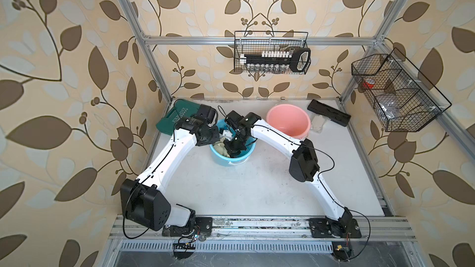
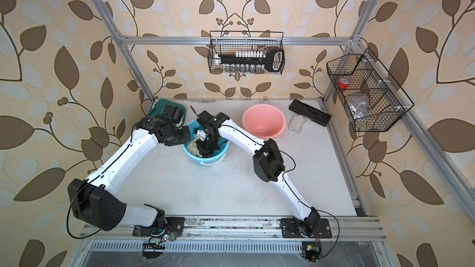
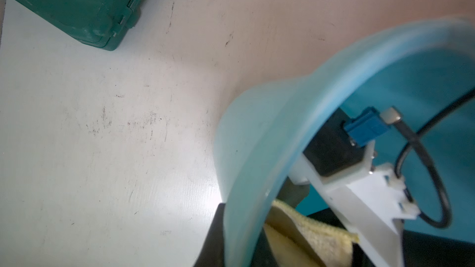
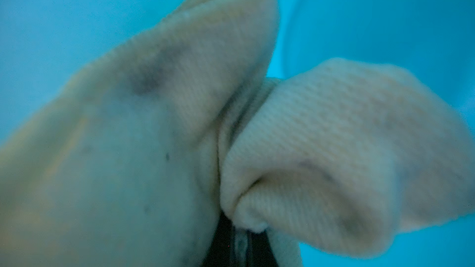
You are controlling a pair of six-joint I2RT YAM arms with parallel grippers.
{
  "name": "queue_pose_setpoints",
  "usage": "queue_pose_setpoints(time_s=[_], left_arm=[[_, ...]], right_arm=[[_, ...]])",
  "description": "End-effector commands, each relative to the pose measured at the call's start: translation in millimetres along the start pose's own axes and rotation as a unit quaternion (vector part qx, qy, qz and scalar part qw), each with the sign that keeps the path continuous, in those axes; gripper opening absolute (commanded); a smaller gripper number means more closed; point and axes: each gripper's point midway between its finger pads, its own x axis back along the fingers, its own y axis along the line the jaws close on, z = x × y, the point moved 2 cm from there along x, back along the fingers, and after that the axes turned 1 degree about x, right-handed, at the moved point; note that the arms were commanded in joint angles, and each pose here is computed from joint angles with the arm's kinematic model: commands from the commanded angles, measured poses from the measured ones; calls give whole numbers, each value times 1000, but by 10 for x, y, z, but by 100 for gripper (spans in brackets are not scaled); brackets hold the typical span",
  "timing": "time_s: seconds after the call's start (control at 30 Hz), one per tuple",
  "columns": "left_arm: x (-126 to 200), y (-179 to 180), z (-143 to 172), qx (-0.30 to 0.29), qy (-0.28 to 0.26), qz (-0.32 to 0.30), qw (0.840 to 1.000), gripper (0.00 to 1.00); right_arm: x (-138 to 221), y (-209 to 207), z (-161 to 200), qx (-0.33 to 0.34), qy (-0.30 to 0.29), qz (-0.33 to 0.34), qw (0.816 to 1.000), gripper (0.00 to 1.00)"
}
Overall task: Wipe the inside of the bucket with a cloth
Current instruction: Wipe the dirt from the inside of the bucket.
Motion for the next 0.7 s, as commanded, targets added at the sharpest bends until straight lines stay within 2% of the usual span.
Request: queue_pose_setpoints(time_s=[0.0, 0.13, 0.27, 0.37, 0.57, 0.67], left_arm=[[133, -95, -410, 10, -100, 13, 995, 0], [153, -80, -429, 7, -107, 4, 994, 0], [152, -88, -430, 6, -102, 2, 995, 0], [160, -104, -425, 5, -101, 4, 995, 0], [141, -153, -380, -5, -96, 8, 995, 0], [122, -184, -360, -9, -97, 16, 995, 0]], right_arm=[[184, -156, 537, 17, 70, 121, 990, 0], [451, -402, 621, 30, 67, 244, 967, 0], [744, -606, 606, 44, 59, 357, 931, 0], [919, -723, 531, 50, 47, 418, 906, 0], [1227, -889, 309, 55, -12, 511, 858, 0], [1270, -919, 237, 53, -32, 517, 854, 0]])
